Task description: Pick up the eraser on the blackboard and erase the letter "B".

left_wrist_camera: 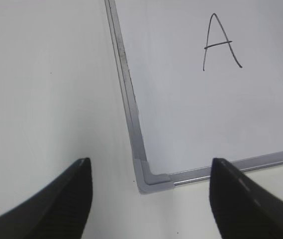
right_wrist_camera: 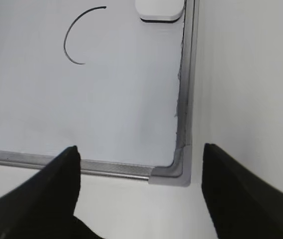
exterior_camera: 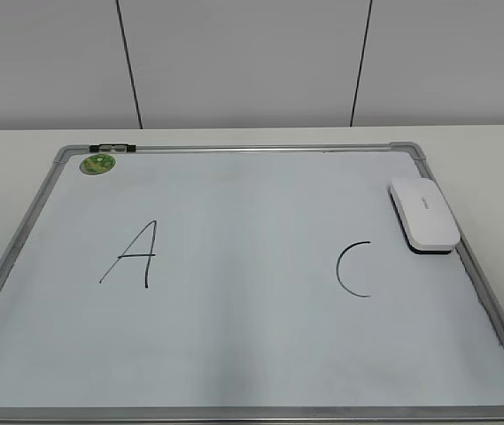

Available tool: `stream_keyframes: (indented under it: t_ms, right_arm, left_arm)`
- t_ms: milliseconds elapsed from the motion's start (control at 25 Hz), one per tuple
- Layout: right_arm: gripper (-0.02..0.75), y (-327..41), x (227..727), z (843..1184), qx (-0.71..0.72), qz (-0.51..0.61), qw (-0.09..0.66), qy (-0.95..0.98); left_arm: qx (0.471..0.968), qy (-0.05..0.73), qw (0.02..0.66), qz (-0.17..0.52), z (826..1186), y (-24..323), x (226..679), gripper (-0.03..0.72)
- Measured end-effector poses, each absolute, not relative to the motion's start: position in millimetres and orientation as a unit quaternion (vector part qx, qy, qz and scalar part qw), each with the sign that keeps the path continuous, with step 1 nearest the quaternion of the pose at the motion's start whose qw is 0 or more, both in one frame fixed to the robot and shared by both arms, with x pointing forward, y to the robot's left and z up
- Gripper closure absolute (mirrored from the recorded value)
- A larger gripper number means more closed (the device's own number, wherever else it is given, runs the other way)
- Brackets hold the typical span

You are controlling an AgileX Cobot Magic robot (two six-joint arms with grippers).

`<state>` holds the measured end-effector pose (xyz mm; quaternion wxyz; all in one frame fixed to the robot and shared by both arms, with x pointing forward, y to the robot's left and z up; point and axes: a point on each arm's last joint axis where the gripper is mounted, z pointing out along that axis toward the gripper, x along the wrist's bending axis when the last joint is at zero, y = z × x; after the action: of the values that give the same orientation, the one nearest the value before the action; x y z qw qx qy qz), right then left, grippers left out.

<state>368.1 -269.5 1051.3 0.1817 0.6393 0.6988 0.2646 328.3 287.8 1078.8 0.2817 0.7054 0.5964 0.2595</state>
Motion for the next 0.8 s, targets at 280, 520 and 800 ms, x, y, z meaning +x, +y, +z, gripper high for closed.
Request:
stream_keyframes:
  t_ms: [280,520,800]
  right_arm:
    - [0.181,-281.3,314.3,1040.2,0.625,0.298,0.208,0.691]
    - [0.182,-287.5,286.3,1050.2,0.598,0.345,0.248,0.680]
    - [0.182,-293.9,268.4,1044.9,0.608,0.293,0.232,0.701]
  left_arm:
    - [0.696,0.582,0.314,0.281,1072.7,296.0,288.6,0.152]
    - [0.692,0.581,0.320,0.285,1061.1,299.1,276.1,0.152]
    - [0.698,0.572,0.324,0.282,1061.1,298.4,275.7,0.152]
